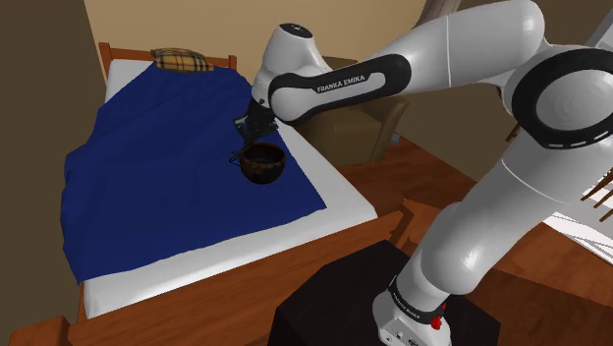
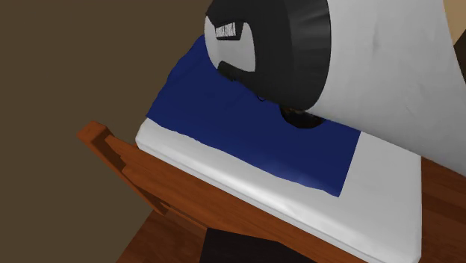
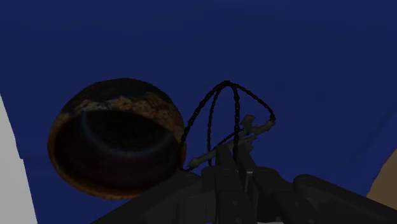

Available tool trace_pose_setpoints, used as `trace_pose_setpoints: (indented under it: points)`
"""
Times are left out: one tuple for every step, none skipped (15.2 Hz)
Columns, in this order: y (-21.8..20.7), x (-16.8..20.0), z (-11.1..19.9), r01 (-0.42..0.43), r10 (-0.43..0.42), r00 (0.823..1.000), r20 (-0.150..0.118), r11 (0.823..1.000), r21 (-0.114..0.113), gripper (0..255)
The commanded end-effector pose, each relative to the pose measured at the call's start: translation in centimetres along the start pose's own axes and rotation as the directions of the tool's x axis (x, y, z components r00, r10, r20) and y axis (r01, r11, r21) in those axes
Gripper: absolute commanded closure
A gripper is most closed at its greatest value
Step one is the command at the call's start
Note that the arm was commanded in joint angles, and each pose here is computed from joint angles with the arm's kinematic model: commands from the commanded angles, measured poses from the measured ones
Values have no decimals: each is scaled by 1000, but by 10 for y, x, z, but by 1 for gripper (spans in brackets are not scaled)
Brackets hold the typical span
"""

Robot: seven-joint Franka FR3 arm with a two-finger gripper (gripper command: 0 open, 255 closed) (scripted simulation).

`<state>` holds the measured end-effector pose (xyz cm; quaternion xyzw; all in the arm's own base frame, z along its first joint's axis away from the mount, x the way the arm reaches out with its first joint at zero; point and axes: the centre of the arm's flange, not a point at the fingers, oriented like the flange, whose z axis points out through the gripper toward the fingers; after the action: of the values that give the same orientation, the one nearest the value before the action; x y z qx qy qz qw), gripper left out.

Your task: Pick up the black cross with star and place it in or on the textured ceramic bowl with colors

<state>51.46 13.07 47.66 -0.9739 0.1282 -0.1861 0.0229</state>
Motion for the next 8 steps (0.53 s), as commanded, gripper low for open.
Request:
trace_pose_setpoints:
  points:
    - [20, 15, 4, 2, -2, 1000, 0, 1000, 0, 255]
    - [31, 23, 6, 2, -2, 1000, 0, 1000, 0, 255]
    - [41, 31, 7, 2, -2, 1000, 0, 1000, 0, 255]
    - [52, 39, 9, 2, -2, 1000, 0, 1000, 0, 255]
    - [62, 46, 10, 2, -2, 1000, 0, 1000, 0, 255]
    - [73, 54, 12, 2, -2, 1000, 0, 1000, 0, 255]
    - [84, 62, 13, 2, -2, 1000, 0, 1000, 0, 255]
    - [94, 70, 15, 2, -2, 1000, 0, 1000, 0, 255]
